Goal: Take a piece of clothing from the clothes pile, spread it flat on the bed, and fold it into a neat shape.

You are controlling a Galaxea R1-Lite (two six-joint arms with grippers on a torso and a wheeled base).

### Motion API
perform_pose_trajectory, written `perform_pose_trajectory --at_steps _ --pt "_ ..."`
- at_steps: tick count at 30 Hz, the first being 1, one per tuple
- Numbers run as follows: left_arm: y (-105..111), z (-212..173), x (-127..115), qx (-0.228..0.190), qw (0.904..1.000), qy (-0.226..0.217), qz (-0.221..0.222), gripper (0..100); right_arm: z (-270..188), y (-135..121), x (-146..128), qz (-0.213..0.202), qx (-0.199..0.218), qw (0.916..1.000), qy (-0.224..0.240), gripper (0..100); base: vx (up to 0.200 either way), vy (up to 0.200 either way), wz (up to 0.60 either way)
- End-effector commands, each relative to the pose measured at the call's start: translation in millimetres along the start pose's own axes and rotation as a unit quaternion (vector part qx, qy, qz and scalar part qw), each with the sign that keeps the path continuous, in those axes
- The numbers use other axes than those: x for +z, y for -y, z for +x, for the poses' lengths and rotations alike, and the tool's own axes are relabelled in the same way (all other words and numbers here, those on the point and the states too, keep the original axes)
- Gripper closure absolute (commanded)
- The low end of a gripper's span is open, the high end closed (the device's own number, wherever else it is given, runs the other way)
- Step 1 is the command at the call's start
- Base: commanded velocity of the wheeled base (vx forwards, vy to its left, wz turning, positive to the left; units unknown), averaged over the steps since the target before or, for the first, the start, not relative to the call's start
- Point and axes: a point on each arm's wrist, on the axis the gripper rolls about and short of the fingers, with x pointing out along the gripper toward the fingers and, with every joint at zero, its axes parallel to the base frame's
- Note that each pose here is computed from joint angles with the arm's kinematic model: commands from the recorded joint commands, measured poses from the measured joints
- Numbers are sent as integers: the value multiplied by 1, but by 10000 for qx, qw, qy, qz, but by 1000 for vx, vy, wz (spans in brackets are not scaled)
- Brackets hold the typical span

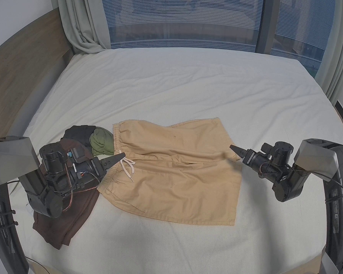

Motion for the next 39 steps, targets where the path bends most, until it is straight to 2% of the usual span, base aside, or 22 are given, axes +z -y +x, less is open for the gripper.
perform_pose_trajectory --at_steps 1,8,11,16,20,26,39 --pt "-5 -2 -3 80 9999 -40 -55 0 -8 -19 13 -65 145 9998 103 0 0 0 0" --pt "-23 -7 -11 332 9994 -131 -45 0 -18 -45 -4 -43 281 9992 -269 0 0 0 0" --pt "-34 -13 -24 507 9980 -345 120 0 -25 -56 -14 -29 328 9983 -491 0 0 0 0" --pt "-37 -17 -32 600 9969 -476 157 0 -32 -68 -28 -48 387 9963 -759 0 0 0 0" --pt "-49 -23 -34 783 9957 -501 33 0 -35 -72 -35 -252 419 9950 -874 0 0 0 0" --pt "-64 -25 -46 966 9931 -641 -155 0 -35 -72 -35 -253 425 9949 -878 0 0 0 0" --pt "-74 -27 -54 1144 9903 -731 -292 0 -34 -72 -36 -253 425 9949 -878 0 0 0 0"
